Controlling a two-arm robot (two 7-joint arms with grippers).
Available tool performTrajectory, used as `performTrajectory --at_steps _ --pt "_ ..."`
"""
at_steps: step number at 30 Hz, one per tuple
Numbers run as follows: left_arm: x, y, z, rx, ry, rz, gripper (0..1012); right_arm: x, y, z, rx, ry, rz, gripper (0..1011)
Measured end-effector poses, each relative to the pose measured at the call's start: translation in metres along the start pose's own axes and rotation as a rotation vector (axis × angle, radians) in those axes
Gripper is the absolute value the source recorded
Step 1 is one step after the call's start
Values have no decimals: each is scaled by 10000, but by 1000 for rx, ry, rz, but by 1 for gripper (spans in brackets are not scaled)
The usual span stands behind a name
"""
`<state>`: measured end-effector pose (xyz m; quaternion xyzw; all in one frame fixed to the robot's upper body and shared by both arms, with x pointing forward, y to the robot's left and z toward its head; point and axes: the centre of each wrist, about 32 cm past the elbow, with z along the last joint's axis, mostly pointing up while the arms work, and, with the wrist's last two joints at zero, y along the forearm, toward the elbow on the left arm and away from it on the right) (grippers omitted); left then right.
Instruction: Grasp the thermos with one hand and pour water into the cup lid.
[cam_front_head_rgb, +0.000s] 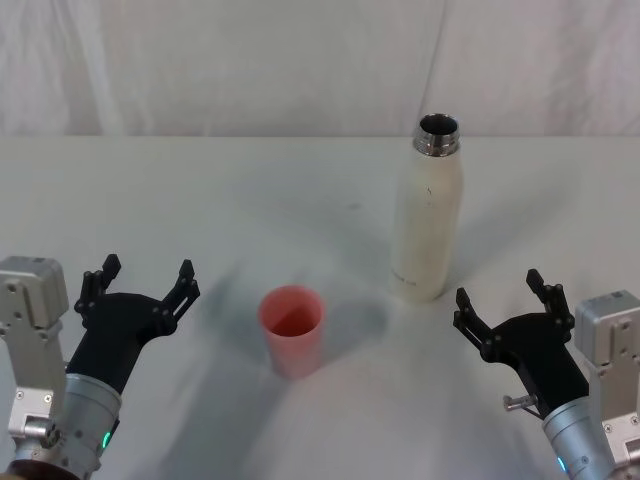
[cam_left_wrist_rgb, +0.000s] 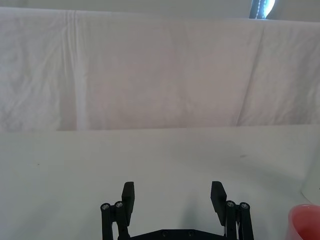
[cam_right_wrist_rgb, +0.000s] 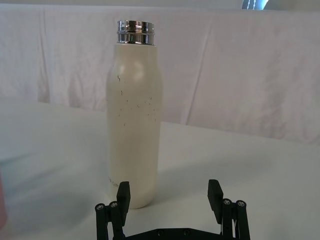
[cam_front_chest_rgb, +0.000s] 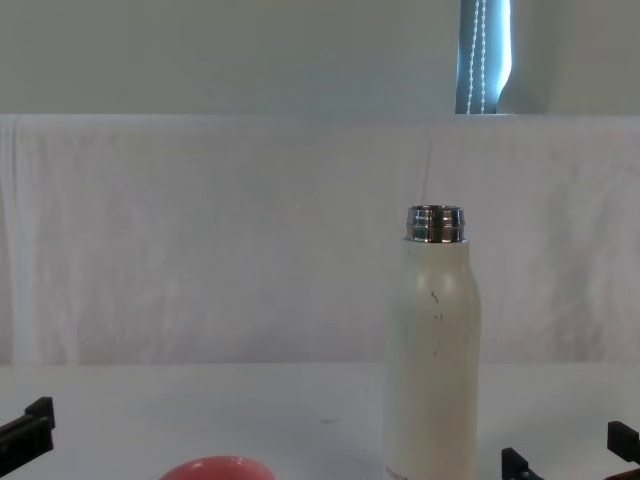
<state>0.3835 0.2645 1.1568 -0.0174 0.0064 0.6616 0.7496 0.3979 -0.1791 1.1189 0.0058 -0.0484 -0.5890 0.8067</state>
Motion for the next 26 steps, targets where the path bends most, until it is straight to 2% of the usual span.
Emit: performTrajectory --at_steps 26 --pt "0 0 0 0 0 0 1001 0 0 0 0 0 0 1001"
